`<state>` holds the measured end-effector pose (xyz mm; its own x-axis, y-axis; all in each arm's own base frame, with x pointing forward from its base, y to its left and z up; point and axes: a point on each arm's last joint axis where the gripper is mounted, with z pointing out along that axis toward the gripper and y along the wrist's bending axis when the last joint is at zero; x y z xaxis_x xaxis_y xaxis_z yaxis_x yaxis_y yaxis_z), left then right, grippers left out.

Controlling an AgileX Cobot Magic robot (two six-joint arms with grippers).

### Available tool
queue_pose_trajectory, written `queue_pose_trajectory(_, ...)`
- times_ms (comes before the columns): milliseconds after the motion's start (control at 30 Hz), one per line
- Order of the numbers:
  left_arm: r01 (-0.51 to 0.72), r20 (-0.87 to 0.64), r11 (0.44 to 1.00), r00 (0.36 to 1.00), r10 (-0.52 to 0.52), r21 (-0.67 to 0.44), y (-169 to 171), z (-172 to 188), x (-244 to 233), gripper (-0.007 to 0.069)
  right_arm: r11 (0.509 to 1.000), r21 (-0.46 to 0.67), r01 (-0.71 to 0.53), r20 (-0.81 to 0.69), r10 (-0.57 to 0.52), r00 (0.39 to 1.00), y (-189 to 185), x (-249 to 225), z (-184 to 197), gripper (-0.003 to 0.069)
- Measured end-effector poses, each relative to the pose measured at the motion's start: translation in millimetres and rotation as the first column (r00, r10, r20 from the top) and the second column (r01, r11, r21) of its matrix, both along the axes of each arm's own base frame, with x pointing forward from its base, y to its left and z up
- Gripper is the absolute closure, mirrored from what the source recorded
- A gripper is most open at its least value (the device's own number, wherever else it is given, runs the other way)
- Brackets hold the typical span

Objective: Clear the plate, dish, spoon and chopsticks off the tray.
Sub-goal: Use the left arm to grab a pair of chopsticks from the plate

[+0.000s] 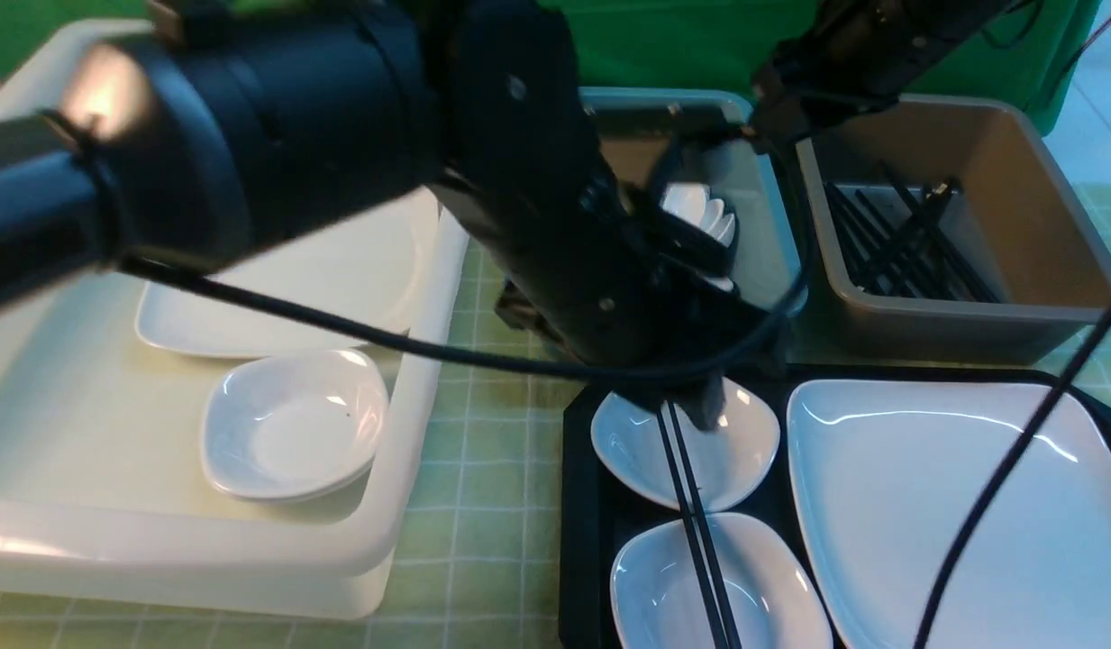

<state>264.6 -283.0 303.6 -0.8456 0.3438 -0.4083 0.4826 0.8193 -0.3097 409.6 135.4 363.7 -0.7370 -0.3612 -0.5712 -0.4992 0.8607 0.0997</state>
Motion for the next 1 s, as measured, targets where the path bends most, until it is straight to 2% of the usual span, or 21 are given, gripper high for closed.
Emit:
queue_pose_trajectory(67,0.009,-0.048,1.0,0.999,-0.007,0.03,-18.0,-18.4,-8.2,0.0234,0.997,-0.071,0.028,0.007,-0.027,1.0,-18.1,-21.2,10.6,0.0613)
queue_pose_trajectory(100,0.008,-0.055,0.999,0.998,-0.006,0.037,-20.0,-22.3,-8.2,0.0221,0.996,-0.08,0.031,-0.004,-0.031,0.999,-20.6,-23.8,7.8,0.062)
queue_pose_trajectory(133,-0.005,-0.081,0.998,0.997,0.011,0.067,-28.9,-35.4,-11.4,0.0183,0.993,-0.111,0.047,-0.005,-0.048,0.999,-33.4,-46.0,15.0,0.0639)
queue_pose_trajectory(200,-0.034,-0.104,0.993,0.993,0.046,0.117,-37.4,-54.3,-12.5,0.0165,0.989,-0.132,0.064,-0.025,-0.068,0.997,-48.6,-75.7,14.9,0.0648)
queue_pose_trajectory(367,-0.062,-0.153,0.978,0.984,0.094,0.201,-46.1,-88.9,-10.5,0.0168,0.987,-0.118,0.109,0.057,-0.102,0.993,-70.6,-137.1,14.0,0.0648)
queue_pose_trajectory(533,-0.07,-0.16,0.975,0.981,0.105,0.209,-47.5,-94.6,-9.8,0.0204,0.989,-0.092,0.118,0.11,-0.108,0.988,-77.5,-171.1,21.0,0.0648)
queue_pose_trajectory(1000,-0.085,-0.135,0.976,0.984,0.113,0.199,-50.4,-99.7,-5.5,0.0214,0.99,-0.097,0.106,0.077,-0.099,0.992,-79.7,-186.3,23.6,0.0627)
